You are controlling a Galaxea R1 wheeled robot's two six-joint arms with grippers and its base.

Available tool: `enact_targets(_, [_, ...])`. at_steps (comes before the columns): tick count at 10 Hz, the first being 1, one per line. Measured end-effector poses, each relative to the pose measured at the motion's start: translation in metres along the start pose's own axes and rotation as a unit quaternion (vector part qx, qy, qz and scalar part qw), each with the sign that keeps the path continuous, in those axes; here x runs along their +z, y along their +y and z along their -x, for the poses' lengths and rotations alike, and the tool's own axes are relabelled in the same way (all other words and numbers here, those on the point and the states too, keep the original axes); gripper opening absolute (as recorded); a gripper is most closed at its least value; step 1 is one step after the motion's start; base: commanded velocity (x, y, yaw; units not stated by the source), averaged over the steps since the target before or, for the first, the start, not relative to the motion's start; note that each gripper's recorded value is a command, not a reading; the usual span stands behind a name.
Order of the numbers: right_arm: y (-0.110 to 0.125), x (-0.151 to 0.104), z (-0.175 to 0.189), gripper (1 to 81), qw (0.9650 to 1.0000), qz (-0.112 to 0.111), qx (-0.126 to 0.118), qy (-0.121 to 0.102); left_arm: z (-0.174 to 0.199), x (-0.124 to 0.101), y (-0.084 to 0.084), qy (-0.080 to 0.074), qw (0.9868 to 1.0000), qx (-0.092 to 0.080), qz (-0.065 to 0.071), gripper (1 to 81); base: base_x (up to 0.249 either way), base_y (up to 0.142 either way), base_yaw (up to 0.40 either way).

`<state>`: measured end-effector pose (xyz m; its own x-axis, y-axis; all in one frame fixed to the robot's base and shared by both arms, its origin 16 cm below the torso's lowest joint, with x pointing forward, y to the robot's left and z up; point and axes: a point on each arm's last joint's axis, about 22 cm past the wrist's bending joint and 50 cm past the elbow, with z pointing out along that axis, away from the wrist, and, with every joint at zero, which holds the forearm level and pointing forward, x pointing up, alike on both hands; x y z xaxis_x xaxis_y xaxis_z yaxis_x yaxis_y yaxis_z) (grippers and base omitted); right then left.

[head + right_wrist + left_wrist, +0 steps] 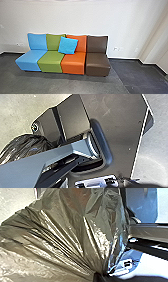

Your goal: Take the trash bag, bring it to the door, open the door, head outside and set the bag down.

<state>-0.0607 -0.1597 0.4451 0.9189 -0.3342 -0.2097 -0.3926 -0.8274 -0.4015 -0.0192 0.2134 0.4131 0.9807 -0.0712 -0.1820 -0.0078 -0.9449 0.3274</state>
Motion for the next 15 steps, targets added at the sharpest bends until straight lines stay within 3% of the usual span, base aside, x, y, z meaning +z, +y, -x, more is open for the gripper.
enact_targets(3, [-0.011,-0.001,-0.03,81.1,0.9989,-0.013,-0.021,0.039,-0.038,-0.008,0.009,0.052,0.9985,0.014,-0.007,1.0,0.0,0.0,0.0])
enact_targets(7, [-0.024,-0.003,-0.066,81.1,0.9947,-0.026,-0.048,0.087,-0.075,-0.024,0.012,0.106,0.9938,0.033,-0.01,1.0,0.0,0.0,0.0])
enact_targets(9, [-0.028,0.001,-0.066,81.1,0.9942,-0.024,-0.051,0.092,-0.079,-0.026,0.012,0.114,0.9928,0.035,-0.011,1.0,0.0,0.0,0.0])
enact_targets(15, [-0.023,0.014,-0.063,81.1,0.9937,0.007,-0.053,0.098,-0.076,-0.025,0.012,0.112,0.993,0.035,-0.01,1.0,0.0,0.0,0.0])
